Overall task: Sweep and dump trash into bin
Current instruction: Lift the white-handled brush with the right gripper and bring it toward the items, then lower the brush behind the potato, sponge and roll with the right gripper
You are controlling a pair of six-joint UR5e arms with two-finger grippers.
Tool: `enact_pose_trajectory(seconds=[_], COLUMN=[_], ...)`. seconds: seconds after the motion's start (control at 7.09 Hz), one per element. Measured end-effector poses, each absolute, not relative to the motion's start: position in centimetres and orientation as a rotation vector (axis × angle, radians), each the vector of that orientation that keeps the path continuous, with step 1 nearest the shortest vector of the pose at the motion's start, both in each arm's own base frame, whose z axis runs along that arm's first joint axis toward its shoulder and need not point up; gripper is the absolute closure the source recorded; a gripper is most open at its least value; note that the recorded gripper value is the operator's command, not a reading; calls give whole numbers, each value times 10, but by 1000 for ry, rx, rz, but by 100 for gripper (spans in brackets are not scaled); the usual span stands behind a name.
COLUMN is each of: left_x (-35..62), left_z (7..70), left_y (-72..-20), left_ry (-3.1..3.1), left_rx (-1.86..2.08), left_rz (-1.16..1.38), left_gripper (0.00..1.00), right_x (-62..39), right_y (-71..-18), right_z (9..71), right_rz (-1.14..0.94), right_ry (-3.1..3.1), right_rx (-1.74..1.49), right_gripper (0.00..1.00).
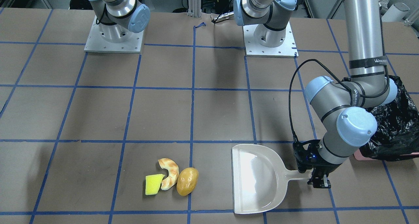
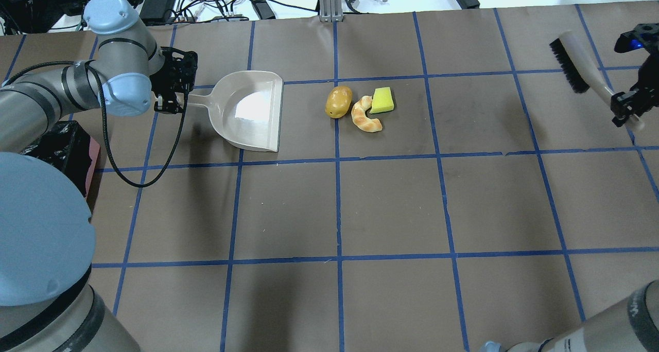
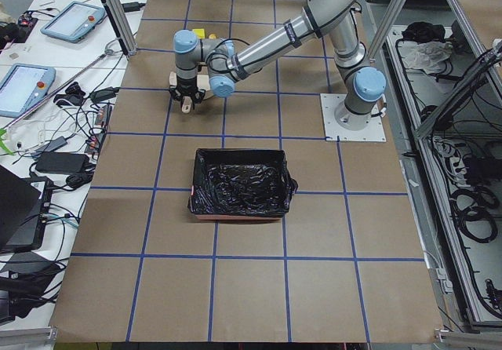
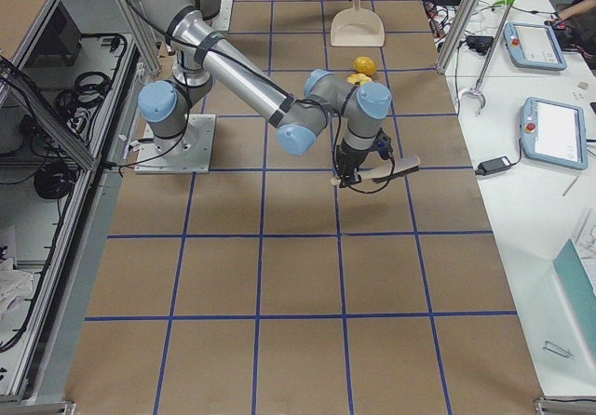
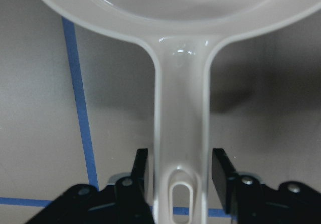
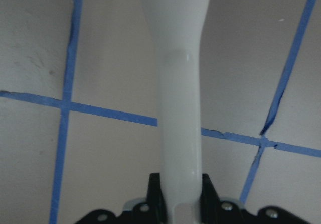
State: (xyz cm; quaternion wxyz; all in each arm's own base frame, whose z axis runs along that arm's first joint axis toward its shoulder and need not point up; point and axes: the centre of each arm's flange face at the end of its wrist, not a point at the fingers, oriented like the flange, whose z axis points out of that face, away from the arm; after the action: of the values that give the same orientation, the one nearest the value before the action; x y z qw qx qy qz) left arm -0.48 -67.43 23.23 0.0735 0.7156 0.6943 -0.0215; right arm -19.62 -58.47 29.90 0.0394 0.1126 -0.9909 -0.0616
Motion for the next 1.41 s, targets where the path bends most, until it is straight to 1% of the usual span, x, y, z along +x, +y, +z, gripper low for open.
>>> enact_pose_trajectory(seconds=[0.28, 0.42, 0.71, 0.85, 1.13, 1.41], left_x=[-8, -9, -10, -9, -9, -9], left_z=[233, 235, 237, 237, 237, 238], left_y=[-674, -674, -673, -673, -674, -673], left_ry=[2082, 2079, 2077, 2078, 2080, 2077], left_rx=[2149, 2147, 2145, 2144, 2144, 2144], left_rz=[-65, -64, -64, -64, -64, -65], left_gripper=[55, 59, 64, 69, 77, 77], right_x=[-143, -119, -63, -37, 11, 54], right_y=[-594, -596, -595, -595, -595, -593], right_z=[292, 289, 285, 283, 280, 275], right_rz=[-226, -264, -351, -381, -408, -426], right_ry=[-3090, -3119, -3159, -3168, -3165, -3153], right_rx=[222, 131, 3, -12, 62, 157], right_gripper=[100, 100, 100, 100, 100, 100])
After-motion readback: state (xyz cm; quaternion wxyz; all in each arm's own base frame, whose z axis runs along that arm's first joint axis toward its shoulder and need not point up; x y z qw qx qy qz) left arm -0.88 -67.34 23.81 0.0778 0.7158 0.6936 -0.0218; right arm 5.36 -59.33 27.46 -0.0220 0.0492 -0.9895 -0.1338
